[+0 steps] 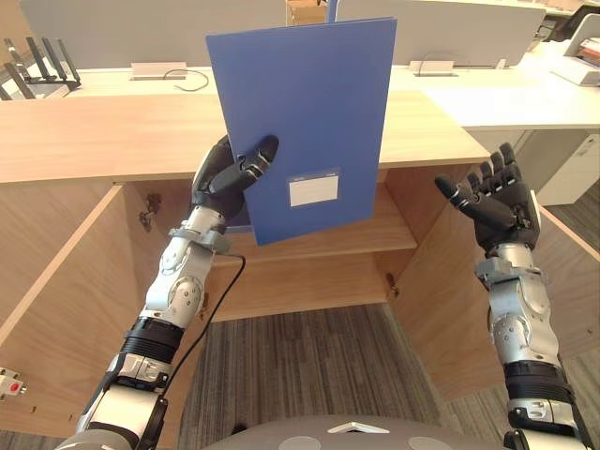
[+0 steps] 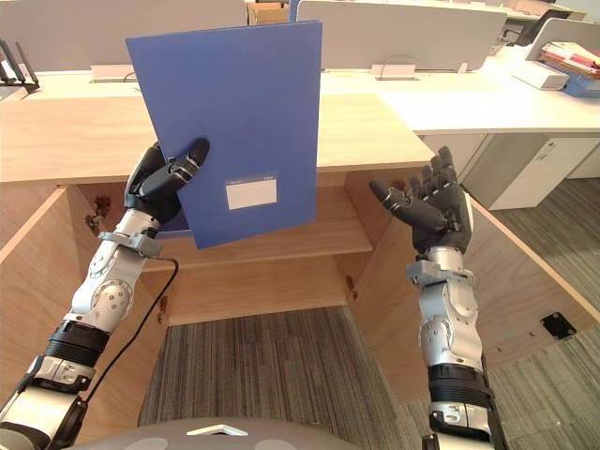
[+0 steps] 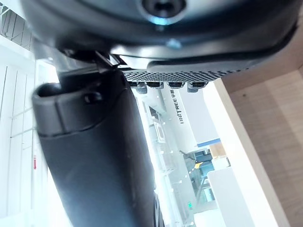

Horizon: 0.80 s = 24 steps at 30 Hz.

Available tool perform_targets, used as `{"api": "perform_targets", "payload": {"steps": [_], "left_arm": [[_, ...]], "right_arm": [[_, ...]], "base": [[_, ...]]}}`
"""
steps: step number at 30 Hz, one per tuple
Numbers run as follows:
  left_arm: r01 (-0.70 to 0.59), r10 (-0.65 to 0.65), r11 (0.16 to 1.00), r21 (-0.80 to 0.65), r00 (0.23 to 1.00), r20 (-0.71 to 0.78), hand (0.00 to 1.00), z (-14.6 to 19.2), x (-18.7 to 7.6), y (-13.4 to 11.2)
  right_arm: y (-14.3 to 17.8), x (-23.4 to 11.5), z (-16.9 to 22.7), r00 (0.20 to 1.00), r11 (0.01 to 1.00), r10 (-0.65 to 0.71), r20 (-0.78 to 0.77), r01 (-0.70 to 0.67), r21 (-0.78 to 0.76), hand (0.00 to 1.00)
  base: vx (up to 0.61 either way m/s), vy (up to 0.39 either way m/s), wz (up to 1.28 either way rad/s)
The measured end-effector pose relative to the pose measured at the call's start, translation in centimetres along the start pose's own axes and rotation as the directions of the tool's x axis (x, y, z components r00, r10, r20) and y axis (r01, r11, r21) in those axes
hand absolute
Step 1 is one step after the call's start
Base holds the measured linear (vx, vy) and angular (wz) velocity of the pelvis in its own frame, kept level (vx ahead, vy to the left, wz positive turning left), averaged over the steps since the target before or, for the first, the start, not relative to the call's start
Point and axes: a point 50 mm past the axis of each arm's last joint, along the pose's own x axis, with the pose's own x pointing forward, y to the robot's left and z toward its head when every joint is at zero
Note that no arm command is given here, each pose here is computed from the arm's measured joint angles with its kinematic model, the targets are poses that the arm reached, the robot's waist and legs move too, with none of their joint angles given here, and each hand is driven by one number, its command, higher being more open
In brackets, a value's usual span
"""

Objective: Walk over to the cabinet, pick up the folder, carry it to the office cabinet, place the folder inside the office cabinet, then close the office cabinet door

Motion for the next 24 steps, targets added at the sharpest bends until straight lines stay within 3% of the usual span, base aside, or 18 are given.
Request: {"api": "perform_targets", "payload": {"steps": [4, 10, 24], "left_arm": [[0.047, -0.047, 0.999, -0.008, 0.998, -0.037, 0.00, -0.4, 1.3, -0.4], [0.211, -0.212, 0.977, -0.031, 0.974, -0.075, 0.00, -1.2, 2.9, -3.2], [0.191, -0.197, 0.978, -0.077, 0.977, -0.079, 0.00, -1.3, 4.2, -2.8]], "right_arm": [[2.0, 1.8, 0.6, 0.995, 0.992, 0.088, 0.039, -0.091, 0.090, 1.00], [6.1, 6.1, 2.0, 0.963, 0.942, 0.252, 0.100, -0.268, 0.204, 1.00], [8.7, 10.1, 1.8, 0.934, 0.906, 0.356, 0.021, -0.351, 0.238, 1.00]], "base": [[-0.01, -0.001, 0.01], [-0.04, -0.004, 0.05], [-0.03, -0.005, 0.07]]}}
